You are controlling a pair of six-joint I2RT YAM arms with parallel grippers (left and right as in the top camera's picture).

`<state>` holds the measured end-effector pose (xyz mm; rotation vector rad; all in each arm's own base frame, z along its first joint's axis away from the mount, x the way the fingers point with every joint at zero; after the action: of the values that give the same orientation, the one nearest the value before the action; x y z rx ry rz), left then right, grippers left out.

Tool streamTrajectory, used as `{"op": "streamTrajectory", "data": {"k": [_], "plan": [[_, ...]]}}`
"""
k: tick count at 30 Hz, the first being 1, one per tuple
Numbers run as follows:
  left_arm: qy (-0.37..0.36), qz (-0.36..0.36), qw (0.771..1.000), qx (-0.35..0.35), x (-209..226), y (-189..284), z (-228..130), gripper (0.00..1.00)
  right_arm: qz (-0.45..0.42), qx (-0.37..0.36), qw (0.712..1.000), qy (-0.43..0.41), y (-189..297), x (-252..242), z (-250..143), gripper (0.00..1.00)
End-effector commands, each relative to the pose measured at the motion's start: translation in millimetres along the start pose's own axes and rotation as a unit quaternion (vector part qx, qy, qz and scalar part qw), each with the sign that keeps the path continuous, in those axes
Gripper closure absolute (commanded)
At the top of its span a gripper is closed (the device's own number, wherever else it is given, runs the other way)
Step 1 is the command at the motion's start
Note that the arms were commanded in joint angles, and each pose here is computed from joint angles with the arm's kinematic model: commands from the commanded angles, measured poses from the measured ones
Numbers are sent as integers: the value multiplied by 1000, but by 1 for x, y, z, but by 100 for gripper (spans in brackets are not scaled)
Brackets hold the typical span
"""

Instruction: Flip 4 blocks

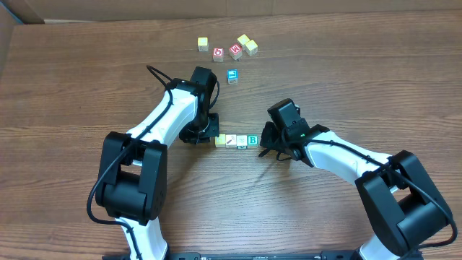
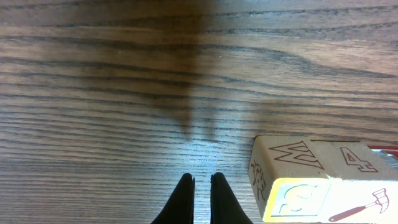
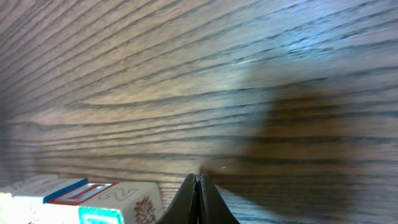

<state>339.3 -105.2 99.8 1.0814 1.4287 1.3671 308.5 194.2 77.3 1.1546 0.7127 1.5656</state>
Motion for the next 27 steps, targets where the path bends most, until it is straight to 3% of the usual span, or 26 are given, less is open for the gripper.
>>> {"op": "streamTrajectory", "data": {"k": [1, 27], "plan": [[-12, -2, 1000, 11, -1, -6, -2, 96, 18, 18, 1000, 0, -3, 3, -7, 96], [-6, -21, 1000, 13, -5, -6, -2, 96, 45, 36, 998, 4, -3, 10, -12, 96]]}}
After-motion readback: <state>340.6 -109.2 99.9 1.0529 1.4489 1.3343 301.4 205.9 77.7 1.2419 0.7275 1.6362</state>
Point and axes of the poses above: each gripper's point midway between its finger pads, its own y axis back along the fingers, its own x axis along the line the jaws close on, z = x × y, the point moved 8 cm from there along y, back along the fingers, and after that the axes turned 11 degrees about y, right-handed, at the moved point
